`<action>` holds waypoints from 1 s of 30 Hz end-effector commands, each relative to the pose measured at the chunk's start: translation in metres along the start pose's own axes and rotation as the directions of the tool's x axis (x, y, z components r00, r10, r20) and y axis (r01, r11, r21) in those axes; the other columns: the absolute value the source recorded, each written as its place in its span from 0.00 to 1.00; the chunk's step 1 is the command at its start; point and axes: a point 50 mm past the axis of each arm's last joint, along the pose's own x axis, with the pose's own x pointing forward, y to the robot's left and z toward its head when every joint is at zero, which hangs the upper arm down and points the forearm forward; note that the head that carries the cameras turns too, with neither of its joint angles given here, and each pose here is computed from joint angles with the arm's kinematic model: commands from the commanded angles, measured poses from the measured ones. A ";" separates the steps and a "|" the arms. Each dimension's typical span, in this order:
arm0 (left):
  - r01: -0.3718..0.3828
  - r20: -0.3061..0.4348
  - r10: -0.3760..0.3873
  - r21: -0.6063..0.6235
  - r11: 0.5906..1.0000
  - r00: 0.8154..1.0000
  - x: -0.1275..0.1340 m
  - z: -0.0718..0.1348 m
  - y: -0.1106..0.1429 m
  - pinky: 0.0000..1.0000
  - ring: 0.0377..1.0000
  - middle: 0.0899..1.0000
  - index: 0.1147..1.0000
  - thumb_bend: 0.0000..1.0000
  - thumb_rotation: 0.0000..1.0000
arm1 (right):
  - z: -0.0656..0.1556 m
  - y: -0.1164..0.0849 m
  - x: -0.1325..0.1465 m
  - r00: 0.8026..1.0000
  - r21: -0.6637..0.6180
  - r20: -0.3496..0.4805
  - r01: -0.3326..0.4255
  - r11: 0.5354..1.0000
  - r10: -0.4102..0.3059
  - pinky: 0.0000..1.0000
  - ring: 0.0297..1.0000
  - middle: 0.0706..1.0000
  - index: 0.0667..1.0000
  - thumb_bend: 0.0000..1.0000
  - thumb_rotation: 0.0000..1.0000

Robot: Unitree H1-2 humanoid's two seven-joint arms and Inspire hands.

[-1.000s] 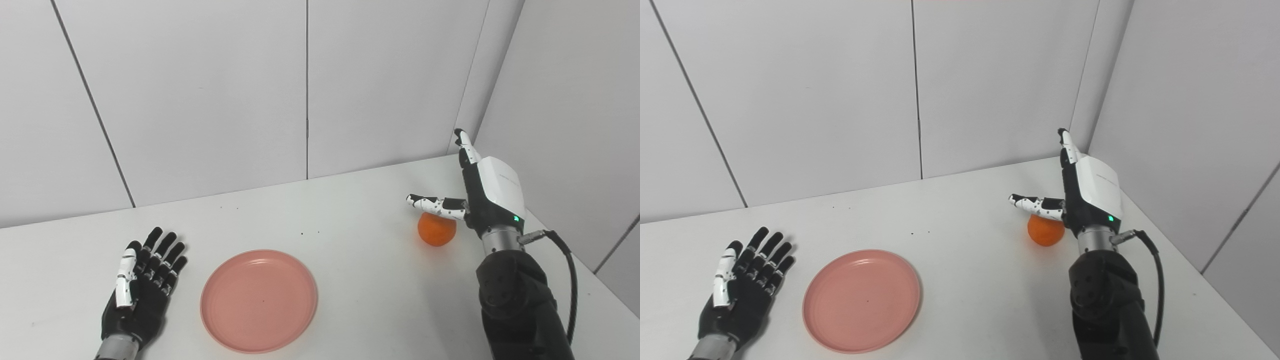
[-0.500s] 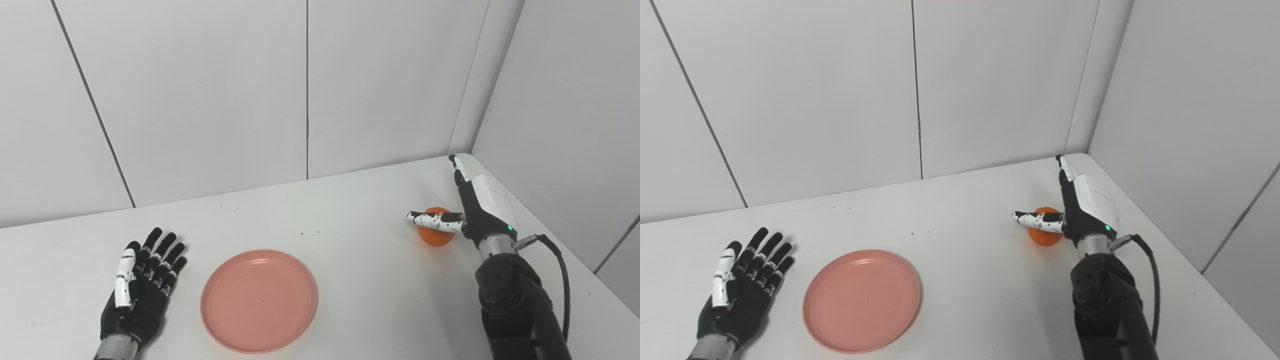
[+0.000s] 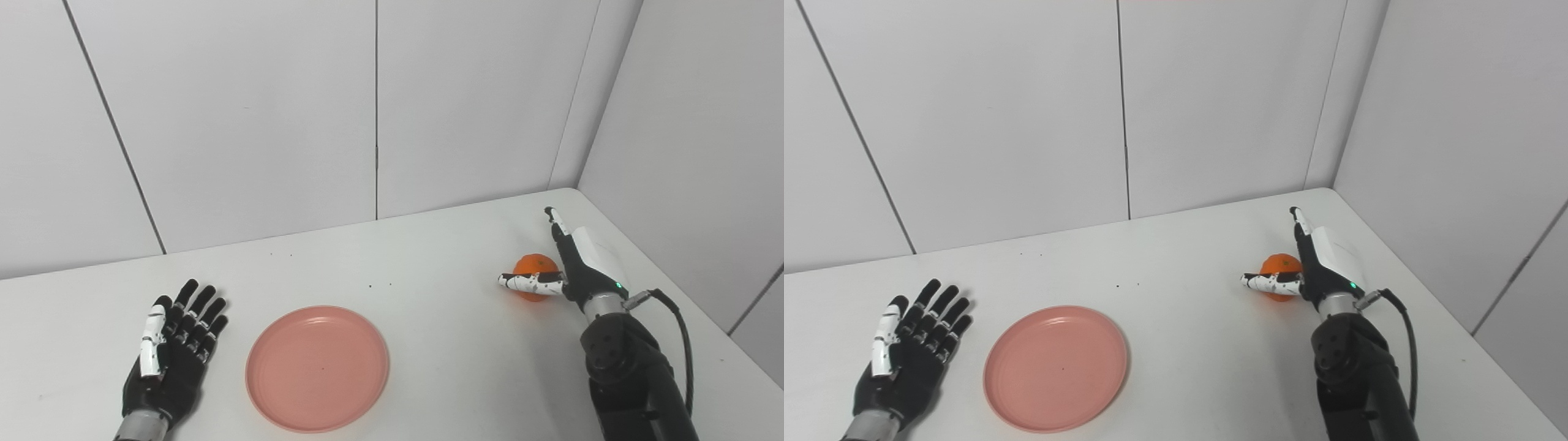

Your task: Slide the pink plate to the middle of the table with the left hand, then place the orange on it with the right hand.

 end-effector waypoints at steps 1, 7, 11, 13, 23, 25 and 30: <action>-0.039 -0.059 0.040 0.002 0.999 0.998 -0.005 -0.007 0.010 0.99 0.94 0.94 0.94 0.31 1.00 | 0.011 -0.017 0.008 0.998 -0.006 0.030 0.061 0.998 -0.060 0.79 0.91 0.94 0.97 1.00 0.39; -0.033 -0.058 0.033 0.005 0.999 0.998 -0.006 -0.006 0.010 0.99 0.95 0.95 0.94 0.31 1.00 | 0.008 -0.013 0.013 0.999 -0.013 0.008 0.045 0.999 -0.045 0.78 0.91 0.94 0.96 1.00 0.39; -0.035 -0.057 0.035 0.005 0.999 0.998 -0.005 -0.006 0.011 0.99 0.94 0.94 0.94 0.31 1.00 | 0.005 -0.012 0.018 0.999 -0.016 -0.013 0.032 0.999 -0.032 0.78 0.91 0.94 0.96 1.00 0.38; -0.034 -0.057 0.034 0.006 0.999 0.998 -0.005 -0.007 0.010 0.99 0.94 0.94 0.94 0.31 1.00 | 0.003 -0.012 0.020 0.999 -0.018 -0.022 0.027 0.999 -0.028 0.78 0.90 0.94 0.95 1.00 0.38; -0.037 -0.054 0.037 0.001 0.999 0.998 -0.006 -0.007 0.010 0.98 0.94 0.93 0.93 0.31 1.00 | -0.006 -0.013 0.026 0.998 -0.002 -0.061 0.013 1.000 -0.013 0.75 0.88 0.92 0.93 1.00 0.37; -0.036 -0.056 0.035 -0.002 0.999 0.998 -0.005 -0.007 0.010 0.98 0.94 0.94 0.94 0.32 1.00 | -0.007 -0.014 0.027 0.998 -0.009 -0.066 0.011 1.000 -0.012 0.72 0.86 0.90 0.92 1.00 0.38; -0.034 -0.058 0.034 -0.004 0.999 0.998 -0.005 -0.007 0.010 0.99 0.95 0.94 0.94 0.32 1.00 | -0.009 -0.013 0.030 0.997 -0.005 -0.078 0.003 1.000 -0.003 0.68 0.83 0.87 0.92 1.00 0.39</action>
